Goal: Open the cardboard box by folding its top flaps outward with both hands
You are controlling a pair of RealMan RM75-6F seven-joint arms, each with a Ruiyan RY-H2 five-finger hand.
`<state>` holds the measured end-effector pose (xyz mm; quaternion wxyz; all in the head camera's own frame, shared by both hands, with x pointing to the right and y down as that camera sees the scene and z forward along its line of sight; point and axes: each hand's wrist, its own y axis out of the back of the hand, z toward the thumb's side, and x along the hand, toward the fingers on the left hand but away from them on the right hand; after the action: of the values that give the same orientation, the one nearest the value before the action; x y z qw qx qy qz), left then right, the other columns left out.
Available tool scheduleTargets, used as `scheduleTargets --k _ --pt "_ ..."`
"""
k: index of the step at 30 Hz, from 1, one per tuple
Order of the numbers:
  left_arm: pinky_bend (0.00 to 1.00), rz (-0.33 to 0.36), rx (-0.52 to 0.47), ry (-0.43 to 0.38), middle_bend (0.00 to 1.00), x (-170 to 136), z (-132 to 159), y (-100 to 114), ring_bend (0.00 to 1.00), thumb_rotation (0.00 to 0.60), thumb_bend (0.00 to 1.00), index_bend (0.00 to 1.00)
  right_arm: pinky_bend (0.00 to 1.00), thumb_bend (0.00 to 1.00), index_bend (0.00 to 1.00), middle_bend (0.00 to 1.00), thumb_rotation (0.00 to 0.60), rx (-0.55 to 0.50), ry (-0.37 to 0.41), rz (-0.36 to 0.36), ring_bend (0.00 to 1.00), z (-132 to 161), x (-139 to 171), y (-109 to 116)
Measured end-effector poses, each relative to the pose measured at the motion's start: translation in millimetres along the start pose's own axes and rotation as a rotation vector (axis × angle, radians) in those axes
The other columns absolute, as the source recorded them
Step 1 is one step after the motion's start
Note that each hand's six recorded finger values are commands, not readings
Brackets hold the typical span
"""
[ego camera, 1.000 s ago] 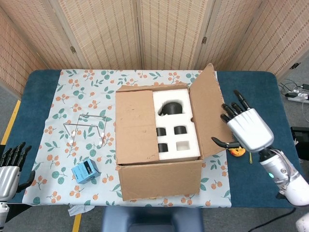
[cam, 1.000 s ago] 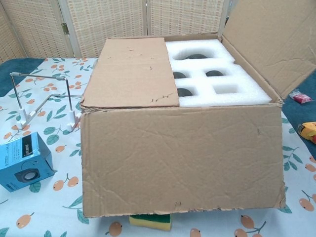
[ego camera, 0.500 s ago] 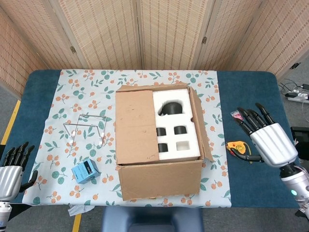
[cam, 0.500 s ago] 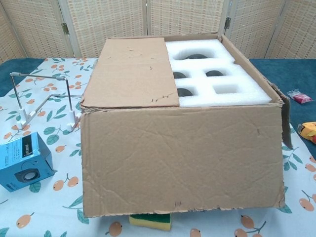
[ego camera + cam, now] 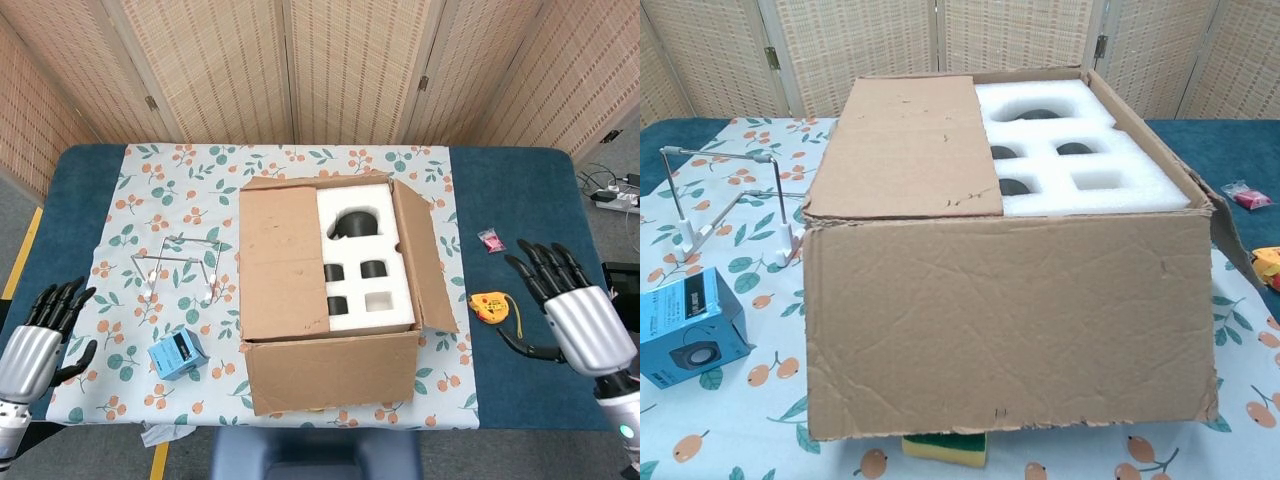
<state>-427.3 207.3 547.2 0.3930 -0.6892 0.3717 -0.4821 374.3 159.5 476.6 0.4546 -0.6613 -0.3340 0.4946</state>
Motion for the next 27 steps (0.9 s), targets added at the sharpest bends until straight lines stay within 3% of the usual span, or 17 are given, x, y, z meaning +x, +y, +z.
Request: scheduleTargets --k 5,11,18,27 --pt "0.09 -0.05 -0.037 -0.141 0.14 44.1 30.8 12.8 0.08 0.6 0.52 0.23 0.0 0.37 0.06 0.0 0.069 -0.027 -0.066 -0.067 0.0 -15.2 33.9 -15.6" --pt "0.0 -0.164 -0.076 -0.297 0.2 101.5 75.1 17.5 0.08 0.6 0.65 0.37 0.0 0.37 0.06 0.0 0.068 -0.106 -0.087 -0.13 0.0 -32.2 54.3 -21.5" --pt "0.0 -0.227 -0.038 -0.445 0.23 165.1 137.5 17.6 0.07 0.6 0.66 0.4 0.0 0.37 0.06 0.0 0.067 -0.179 -0.134 -0.161 0.0 -53.9 71.1 -26.5" --pt "0.0 -0.229 0.008 -0.545 0.23 206.2 192.0 -4.4 0.06 0.6 0.66 0.41 0.0 0.37 0.06 0.0 0.068 -0.24 -0.155 -0.206 0.0 -66.6 86.8 -21.0"
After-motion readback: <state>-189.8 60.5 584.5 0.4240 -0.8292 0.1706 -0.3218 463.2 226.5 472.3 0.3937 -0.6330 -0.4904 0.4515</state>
